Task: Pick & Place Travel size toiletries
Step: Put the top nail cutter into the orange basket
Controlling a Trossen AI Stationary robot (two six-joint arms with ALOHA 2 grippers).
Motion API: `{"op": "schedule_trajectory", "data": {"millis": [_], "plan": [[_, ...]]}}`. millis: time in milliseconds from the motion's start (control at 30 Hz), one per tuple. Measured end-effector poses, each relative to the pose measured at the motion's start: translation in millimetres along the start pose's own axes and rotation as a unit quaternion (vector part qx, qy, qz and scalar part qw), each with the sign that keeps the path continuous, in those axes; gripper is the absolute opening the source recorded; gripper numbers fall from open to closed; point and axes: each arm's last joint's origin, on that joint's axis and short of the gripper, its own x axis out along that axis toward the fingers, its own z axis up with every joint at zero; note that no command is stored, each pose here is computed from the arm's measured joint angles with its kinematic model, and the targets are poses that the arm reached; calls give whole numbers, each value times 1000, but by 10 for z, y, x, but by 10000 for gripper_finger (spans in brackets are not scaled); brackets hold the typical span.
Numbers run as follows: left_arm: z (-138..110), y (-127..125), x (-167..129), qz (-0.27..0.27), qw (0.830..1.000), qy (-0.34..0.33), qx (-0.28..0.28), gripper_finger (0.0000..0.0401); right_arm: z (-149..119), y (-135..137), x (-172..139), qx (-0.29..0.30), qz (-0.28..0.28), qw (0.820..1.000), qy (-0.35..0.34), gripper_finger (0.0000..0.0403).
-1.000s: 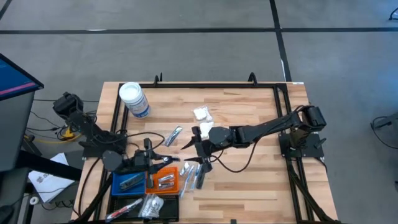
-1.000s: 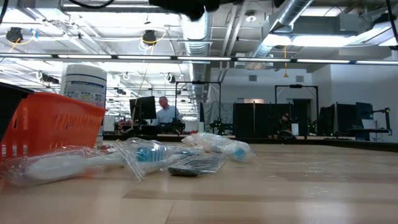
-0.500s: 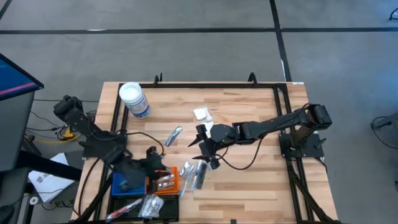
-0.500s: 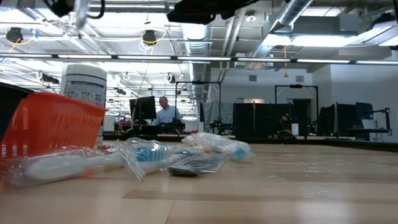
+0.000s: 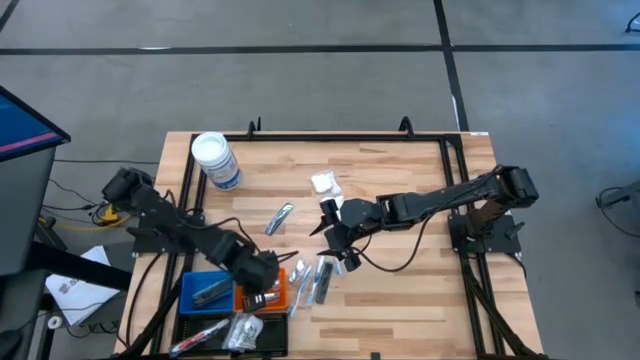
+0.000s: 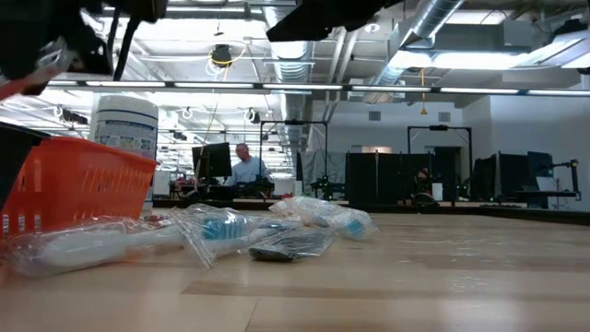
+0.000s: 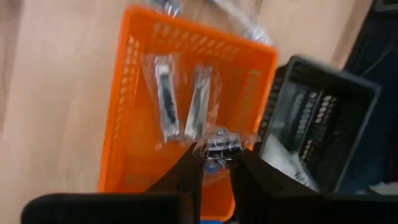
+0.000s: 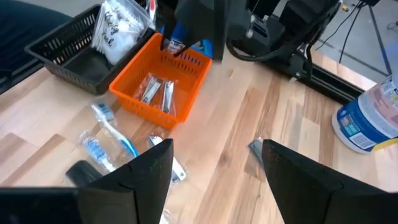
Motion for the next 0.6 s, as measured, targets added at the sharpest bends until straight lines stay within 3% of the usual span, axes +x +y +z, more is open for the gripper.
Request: {"op": "schedule_trajectory", "data": {"millis": [600], "plan": [[226,174,519,46,995,83,43,50,-20,8,0,-2,4,1000,10,238]]}}
